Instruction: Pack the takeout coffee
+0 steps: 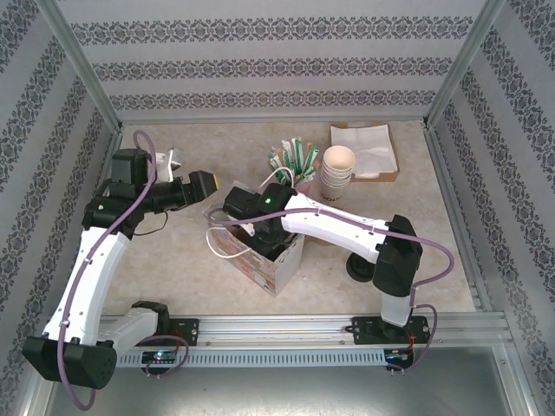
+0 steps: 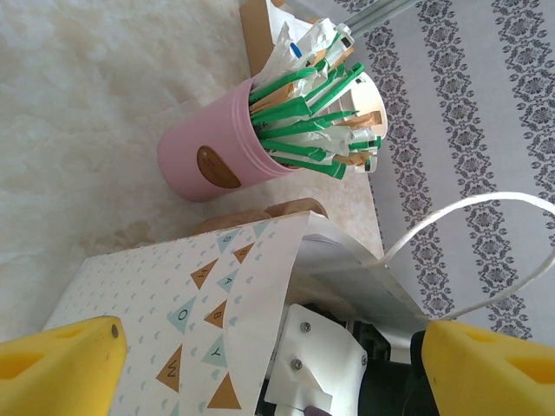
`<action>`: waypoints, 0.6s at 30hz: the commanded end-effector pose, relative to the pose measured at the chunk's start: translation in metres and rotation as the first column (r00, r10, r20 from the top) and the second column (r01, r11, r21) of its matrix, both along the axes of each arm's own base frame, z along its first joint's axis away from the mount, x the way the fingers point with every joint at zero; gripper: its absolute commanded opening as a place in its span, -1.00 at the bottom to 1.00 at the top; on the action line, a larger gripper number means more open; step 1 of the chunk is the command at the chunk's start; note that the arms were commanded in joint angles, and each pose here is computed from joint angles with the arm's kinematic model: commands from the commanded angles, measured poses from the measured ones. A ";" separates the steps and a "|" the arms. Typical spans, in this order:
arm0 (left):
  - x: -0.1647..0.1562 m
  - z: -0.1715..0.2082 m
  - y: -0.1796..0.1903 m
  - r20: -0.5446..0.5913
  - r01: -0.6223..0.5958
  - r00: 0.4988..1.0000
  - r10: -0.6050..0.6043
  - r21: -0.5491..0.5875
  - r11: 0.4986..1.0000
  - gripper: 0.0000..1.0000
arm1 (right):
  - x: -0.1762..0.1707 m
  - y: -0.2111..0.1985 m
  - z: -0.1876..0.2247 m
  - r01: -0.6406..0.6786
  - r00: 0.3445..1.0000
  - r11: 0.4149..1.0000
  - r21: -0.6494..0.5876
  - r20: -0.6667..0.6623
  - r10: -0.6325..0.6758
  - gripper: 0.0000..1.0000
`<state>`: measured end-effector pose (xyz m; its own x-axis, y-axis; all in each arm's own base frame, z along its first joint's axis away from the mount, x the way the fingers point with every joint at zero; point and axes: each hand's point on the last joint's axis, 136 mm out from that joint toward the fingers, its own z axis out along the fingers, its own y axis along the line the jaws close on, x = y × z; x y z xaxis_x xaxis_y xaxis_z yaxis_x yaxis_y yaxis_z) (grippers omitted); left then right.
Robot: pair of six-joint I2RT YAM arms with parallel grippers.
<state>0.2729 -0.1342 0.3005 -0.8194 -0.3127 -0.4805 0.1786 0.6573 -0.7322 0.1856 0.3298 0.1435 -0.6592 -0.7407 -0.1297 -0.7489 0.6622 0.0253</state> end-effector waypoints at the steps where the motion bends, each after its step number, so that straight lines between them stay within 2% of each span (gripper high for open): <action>1: -0.002 -0.002 -0.003 0.004 0.038 0.999 -0.038 0.012 0.999 0.78 | -0.002 -0.009 -0.013 0.004 1.000 0.999 -0.034 -0.020 -0.005 0.13; 18: -0.003 -0.038 0.001 -0.079 0.069 0.995 -0.059 0.142 0.987 0.76 | -0.012 -0.017 -0.028 -0.013 0.998 0.999 -0.043 -0.055 0.010 0.12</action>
